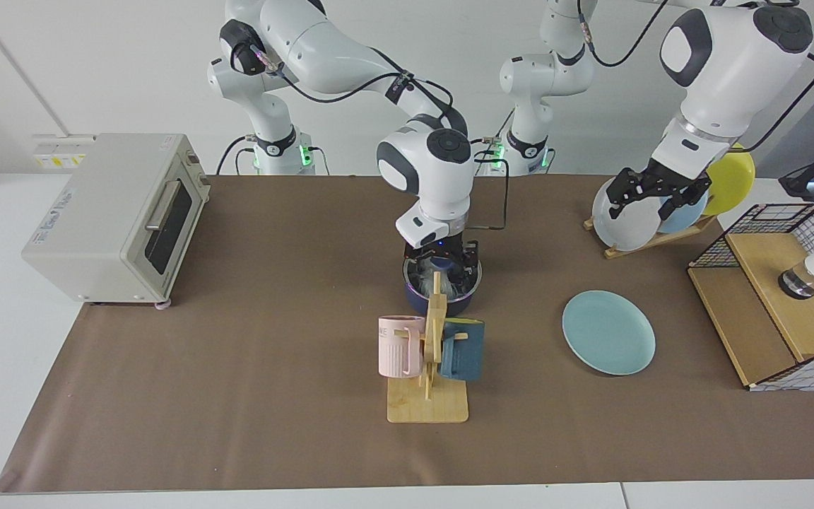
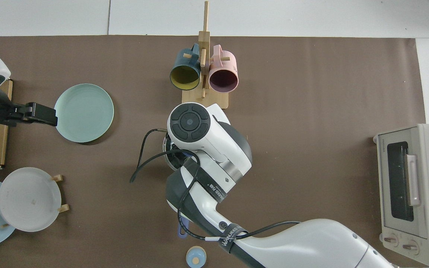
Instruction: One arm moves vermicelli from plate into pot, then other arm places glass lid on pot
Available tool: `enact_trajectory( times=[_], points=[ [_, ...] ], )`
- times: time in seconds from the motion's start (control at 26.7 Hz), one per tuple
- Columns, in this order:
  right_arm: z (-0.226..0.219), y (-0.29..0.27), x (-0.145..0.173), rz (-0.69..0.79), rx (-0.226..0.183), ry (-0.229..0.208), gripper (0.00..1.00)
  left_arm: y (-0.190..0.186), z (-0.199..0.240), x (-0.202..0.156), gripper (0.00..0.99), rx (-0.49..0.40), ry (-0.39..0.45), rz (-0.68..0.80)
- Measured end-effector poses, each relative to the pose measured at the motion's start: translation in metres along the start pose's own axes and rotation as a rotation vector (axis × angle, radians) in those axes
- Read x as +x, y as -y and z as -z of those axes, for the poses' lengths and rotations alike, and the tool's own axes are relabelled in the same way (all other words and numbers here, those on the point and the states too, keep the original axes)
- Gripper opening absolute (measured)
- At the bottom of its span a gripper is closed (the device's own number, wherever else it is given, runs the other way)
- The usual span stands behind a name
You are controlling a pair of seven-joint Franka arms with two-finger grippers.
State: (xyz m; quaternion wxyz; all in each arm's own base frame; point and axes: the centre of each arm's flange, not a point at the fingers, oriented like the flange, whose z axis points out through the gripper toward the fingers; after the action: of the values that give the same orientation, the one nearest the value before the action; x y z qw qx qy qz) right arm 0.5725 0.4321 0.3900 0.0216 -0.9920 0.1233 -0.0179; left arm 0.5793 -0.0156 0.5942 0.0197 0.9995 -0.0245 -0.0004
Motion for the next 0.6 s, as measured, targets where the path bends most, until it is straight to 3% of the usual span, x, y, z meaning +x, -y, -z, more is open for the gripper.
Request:
enact_trajectory(
  times=[0.15, 0.45, 0.6],
  points=[
    [0.016, 0.000, 0.003, -0.004, -0.007, 0.001, 1.00, 0.000, 0.001, 0.000, 0.991, 0.000, -0.002, 0.000],
    [0.071, -0.004, 0.002, -0.011, 0.010, -0.037, 1.00, 0.000, 0.002, -0.001, 0.991, 0.000, -0.005, 0.000],
    [0.115, -0.021, 0.007, -0.022, 0.037, -0.060, 1.00, 0.000, 0.005, -0.002, 0.991, 0.000, -0.008, -0.001]
  ],
)
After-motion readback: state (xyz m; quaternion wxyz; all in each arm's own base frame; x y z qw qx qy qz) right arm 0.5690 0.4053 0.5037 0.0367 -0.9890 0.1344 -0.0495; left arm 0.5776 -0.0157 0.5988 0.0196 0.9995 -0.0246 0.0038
